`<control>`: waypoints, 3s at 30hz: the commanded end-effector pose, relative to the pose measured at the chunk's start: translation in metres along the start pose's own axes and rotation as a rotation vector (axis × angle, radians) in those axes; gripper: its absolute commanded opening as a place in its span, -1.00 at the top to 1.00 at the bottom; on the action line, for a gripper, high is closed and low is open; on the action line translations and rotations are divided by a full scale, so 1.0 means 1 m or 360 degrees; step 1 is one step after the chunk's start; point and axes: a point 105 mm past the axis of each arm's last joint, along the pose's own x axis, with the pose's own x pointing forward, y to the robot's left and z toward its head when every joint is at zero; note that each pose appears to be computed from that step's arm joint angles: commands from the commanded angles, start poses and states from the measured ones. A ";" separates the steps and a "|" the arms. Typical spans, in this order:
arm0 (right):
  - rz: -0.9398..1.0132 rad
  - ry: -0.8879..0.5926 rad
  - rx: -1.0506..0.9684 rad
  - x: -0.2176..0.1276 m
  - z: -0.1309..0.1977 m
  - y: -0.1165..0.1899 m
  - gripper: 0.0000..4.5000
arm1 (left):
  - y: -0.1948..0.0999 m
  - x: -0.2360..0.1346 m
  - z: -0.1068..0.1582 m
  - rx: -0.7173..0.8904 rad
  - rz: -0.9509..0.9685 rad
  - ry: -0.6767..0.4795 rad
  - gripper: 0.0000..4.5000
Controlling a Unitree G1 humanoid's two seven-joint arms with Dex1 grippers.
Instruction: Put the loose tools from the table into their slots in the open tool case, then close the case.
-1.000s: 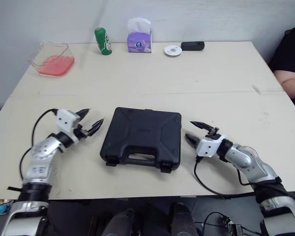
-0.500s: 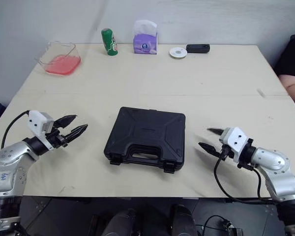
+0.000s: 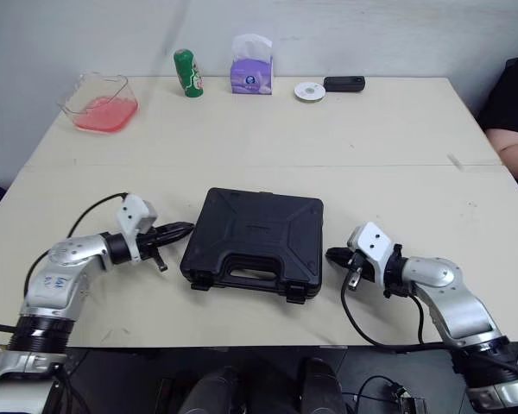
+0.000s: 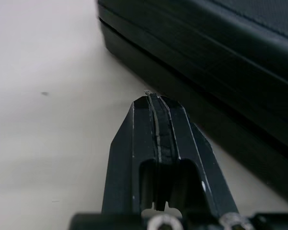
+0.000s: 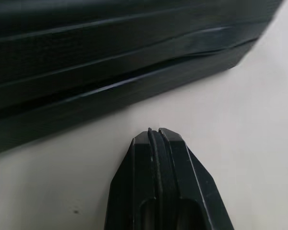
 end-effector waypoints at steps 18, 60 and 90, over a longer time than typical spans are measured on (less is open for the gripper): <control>-0.0021 -0.0065 -0.0116 0.031 0.041 -0.062 1.00 | -0.047 -0.030 -0.004 -0.0048 -0.0043 -0.0183 0.98; 0.0161 -0.0200 0.0103 -0.012 -0.002 0.024 1.00 | 0.024 0.018 0.014 -0.0022 -0.0115 -0.0120 0.98; -0.0308 -0.0300 0.0173 -0.055 0.005 0.019 1.00 | -0.093 0.051 0.150 0.0415 -0.0893 -0.0376 0.98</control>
